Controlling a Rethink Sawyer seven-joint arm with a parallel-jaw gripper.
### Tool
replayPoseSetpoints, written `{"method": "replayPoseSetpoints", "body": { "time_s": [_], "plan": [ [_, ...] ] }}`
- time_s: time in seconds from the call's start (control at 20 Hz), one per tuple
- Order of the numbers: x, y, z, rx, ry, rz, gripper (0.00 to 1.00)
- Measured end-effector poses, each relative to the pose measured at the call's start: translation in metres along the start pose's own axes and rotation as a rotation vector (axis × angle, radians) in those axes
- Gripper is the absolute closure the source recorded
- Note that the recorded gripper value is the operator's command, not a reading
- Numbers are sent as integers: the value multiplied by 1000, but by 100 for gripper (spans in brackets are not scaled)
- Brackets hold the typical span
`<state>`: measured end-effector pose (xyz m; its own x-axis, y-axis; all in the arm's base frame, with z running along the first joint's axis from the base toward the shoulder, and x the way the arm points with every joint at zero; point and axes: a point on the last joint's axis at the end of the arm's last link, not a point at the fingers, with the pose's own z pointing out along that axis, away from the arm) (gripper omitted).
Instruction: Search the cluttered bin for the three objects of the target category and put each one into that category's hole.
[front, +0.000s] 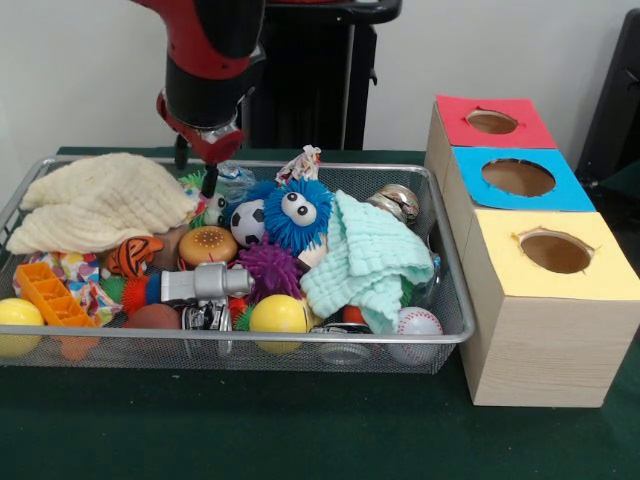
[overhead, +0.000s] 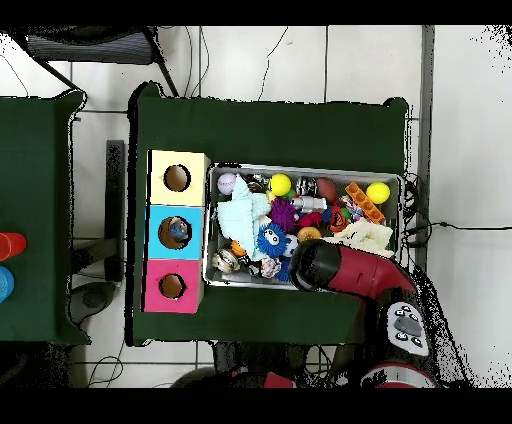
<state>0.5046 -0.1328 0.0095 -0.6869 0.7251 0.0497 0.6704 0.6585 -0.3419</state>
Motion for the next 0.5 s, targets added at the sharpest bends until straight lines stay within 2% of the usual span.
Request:
{"method": "replayPoseSetpoints", "body": {
  "time_s": [0.1,0.2,0.5],
  "plan": [
    [7,-6,13,33,17,1,0],
    [10,-6,15,44,19,1,0],
    [15,5,6,50,5,15,0]
  ]
}}
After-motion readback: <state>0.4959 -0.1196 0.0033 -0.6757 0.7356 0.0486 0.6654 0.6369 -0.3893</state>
